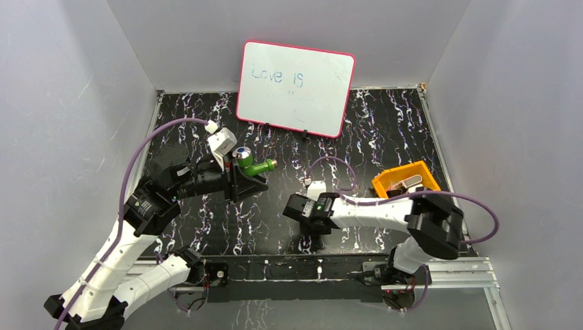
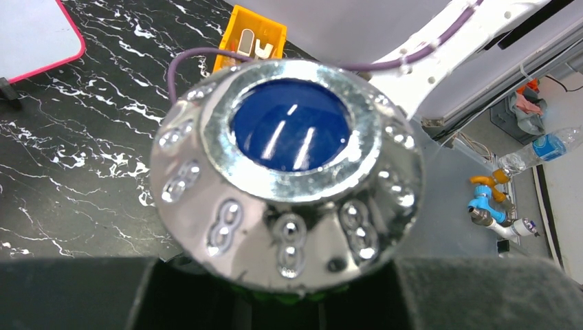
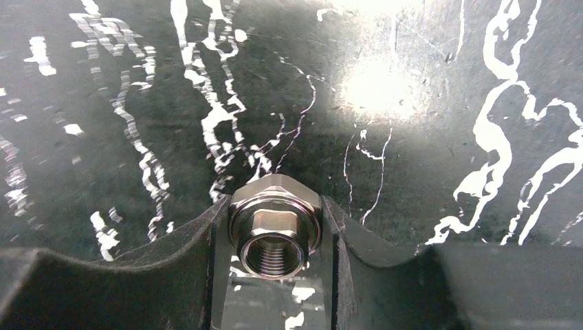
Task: Install the water faucets
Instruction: Pick up the adaptor at the center of the board.
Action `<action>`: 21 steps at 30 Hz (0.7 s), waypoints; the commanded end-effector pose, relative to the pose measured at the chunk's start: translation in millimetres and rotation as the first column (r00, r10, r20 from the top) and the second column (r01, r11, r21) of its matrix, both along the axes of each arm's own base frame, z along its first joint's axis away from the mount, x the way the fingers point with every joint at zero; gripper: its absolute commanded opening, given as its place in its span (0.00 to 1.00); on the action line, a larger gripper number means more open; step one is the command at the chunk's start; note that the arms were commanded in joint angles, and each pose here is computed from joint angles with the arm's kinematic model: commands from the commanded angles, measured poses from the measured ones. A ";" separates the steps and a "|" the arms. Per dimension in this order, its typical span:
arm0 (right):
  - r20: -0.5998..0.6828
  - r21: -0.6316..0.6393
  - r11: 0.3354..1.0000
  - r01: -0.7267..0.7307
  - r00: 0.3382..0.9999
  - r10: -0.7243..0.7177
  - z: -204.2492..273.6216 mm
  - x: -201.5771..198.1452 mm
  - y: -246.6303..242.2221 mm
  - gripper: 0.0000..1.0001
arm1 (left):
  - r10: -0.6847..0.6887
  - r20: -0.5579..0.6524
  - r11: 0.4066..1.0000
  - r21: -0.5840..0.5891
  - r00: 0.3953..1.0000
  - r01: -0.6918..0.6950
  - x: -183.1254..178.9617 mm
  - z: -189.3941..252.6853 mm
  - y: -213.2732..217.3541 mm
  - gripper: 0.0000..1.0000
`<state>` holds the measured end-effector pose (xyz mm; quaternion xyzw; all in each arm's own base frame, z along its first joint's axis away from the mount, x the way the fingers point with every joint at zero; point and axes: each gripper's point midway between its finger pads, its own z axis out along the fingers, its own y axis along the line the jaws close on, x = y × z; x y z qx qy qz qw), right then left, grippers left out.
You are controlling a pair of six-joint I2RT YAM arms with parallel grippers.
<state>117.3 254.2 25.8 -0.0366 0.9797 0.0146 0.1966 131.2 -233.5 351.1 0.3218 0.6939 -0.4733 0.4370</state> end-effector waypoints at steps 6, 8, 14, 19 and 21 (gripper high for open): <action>0.430 0.346 0.899 -0.267 0.897 0.101 126.9 42.4 34.6 0.04 | -0.015 -0.013 1.000 -0.005 1.000 0.015 4.4 4.5 -7.0 0.00; 0.510 0.384 0.856 -0.346 0.852 0.116 146.5 44.0 37.8 0.00 | -0.014 -0.025 1.000 -0.003 1.000 0.014 5.8 3.6 -8.4 0.00; 0.670 0.453 0.717 -0.530 0.733 0.118 213.8 33.7 35.7 0.00 | -0.005 -0.042 1.000 -0.014 0.999 0.004 8.0 6.2 -10.1 0.00; 0.779 0.458 0.589 -0.666 0.620 0.095 259.0 20.8 34.6 0.00 | -0.025 -0.041 0.998 -0.059 0.999 0.022 8.2 17.1 -15.7 0.00; 0.812 0.435 0.548 -0.714 0.574 0.103 272.9 14.8 34.6 0.00 | -0.039 -0.044 0.997 -0.066 0.998 0.036 6.6 18.7 -17.4 0.00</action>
